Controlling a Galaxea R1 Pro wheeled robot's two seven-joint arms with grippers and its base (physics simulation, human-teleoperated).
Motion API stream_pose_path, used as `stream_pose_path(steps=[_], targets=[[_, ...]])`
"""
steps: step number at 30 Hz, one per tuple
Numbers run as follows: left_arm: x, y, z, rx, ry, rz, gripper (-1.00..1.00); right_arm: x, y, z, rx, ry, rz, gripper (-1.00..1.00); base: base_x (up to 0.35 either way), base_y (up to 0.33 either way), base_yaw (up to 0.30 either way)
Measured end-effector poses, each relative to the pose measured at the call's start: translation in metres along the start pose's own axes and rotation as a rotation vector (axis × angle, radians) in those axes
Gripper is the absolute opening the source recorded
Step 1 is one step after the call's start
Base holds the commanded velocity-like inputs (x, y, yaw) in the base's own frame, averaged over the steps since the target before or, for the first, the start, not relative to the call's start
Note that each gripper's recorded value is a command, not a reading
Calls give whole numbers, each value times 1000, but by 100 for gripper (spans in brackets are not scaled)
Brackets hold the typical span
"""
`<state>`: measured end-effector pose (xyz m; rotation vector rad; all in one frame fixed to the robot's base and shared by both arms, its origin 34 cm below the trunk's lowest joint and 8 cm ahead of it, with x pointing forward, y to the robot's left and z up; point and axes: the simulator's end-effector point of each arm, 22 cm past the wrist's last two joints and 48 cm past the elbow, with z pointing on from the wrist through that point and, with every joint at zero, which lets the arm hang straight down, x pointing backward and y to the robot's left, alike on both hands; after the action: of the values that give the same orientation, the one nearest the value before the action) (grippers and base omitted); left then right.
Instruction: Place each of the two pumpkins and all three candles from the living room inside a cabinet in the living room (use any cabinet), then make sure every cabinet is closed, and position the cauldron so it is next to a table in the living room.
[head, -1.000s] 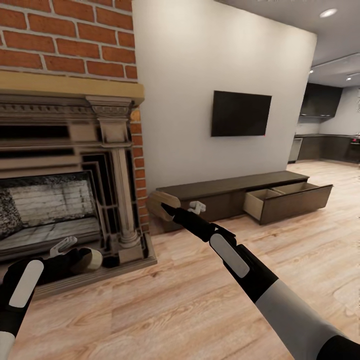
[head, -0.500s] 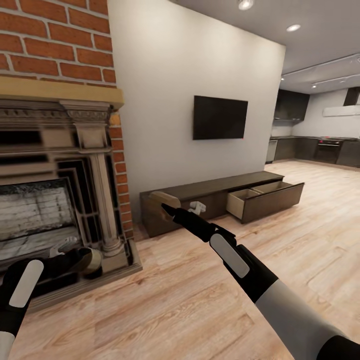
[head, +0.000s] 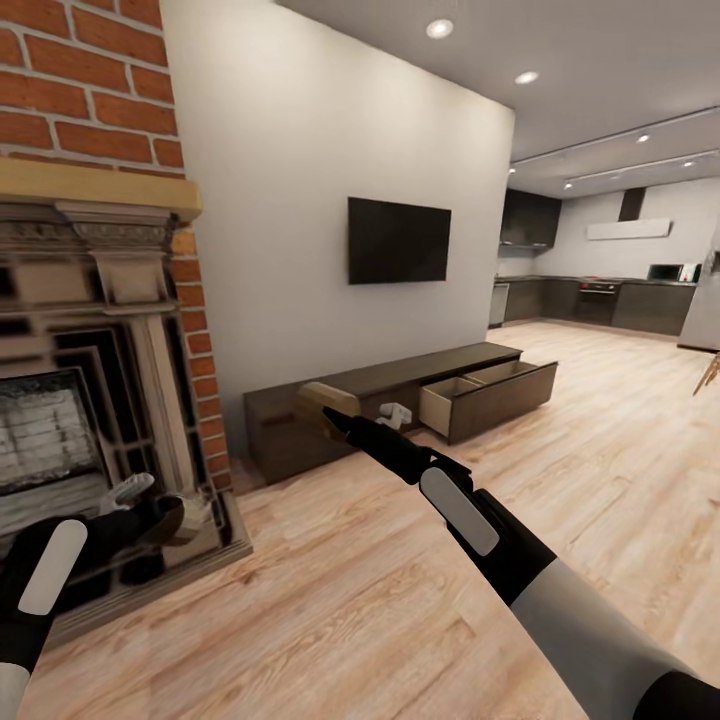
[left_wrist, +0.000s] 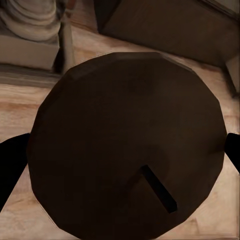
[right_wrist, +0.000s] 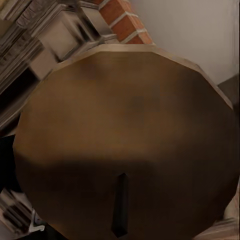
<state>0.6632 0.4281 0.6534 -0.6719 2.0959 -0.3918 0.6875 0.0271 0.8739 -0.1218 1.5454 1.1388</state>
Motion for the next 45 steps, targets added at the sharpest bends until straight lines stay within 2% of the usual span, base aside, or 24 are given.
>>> stream_pose_path(steps=[11,16,28,45], targets=[[-4,-3,-4,6,-9,0,-100,-4,6,-2,-5,-6,-8,-100,224,0,-241],[-4,-3,-5,6,-10,1,-100,-5,7,-2,-7,-7,-9,-100,327,0,-66],[-5,-4,-6,8,-12,1,-100,-6,0,-2,9,-19,-5,-100,304,-82,-230],[-7,-6,-8,13,-17,1,-100,-8,-3,-3,18,-23,-3,-100,21,-8,-279]])
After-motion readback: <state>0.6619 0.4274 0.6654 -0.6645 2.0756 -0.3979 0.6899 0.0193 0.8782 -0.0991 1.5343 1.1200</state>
